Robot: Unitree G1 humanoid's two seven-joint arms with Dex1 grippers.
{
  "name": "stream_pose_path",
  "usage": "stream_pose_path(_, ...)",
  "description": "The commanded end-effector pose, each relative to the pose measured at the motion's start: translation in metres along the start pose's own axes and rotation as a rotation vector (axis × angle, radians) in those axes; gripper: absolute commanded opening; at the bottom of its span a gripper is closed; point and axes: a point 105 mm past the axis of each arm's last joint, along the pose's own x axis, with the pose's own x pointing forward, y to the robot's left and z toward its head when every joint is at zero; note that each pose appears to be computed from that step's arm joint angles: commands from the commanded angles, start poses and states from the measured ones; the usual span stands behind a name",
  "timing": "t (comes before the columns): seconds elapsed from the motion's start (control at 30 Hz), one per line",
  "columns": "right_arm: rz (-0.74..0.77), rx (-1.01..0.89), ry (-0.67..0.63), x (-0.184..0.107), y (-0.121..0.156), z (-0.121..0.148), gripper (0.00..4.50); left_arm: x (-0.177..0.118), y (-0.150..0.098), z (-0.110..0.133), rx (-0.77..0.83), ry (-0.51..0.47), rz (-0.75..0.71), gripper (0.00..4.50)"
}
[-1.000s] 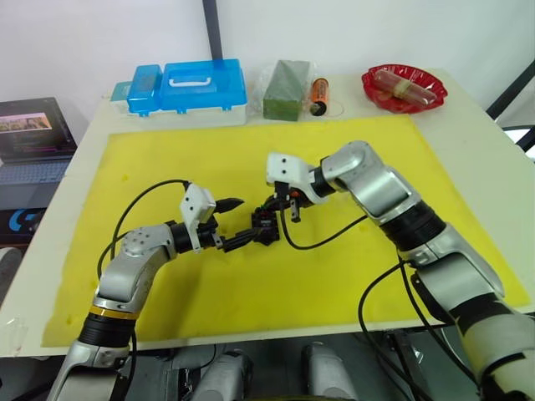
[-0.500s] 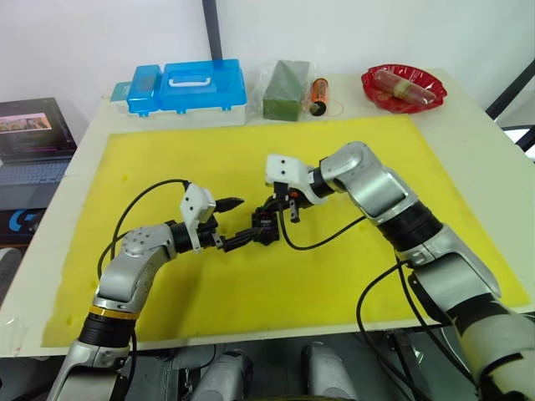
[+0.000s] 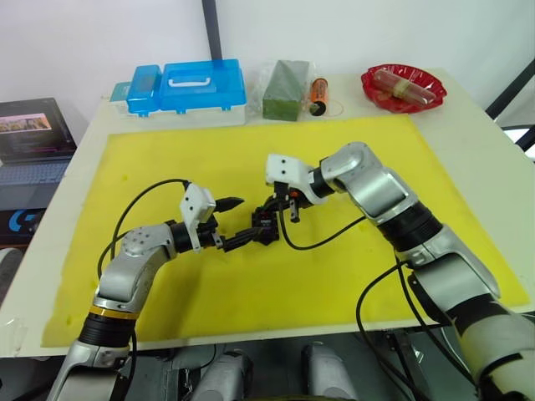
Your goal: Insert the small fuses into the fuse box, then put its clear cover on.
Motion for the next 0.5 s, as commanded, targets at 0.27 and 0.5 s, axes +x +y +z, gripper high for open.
stream_pose_path(0.27,-0.018,-0.013,-0.041,-0.0043,-0.0027,0.0089,0.01,-0.0006,0.0019,0.0101,0.048,-0.017,-0.003,4.50)
stream_pose_path(0.5,-0.027,-0.015,-0.044,-0.0042,-0.0040,0.0089,0.52,-0.0006,0.0020,0.0098,0.049,-0.016,-0.003,4.50)
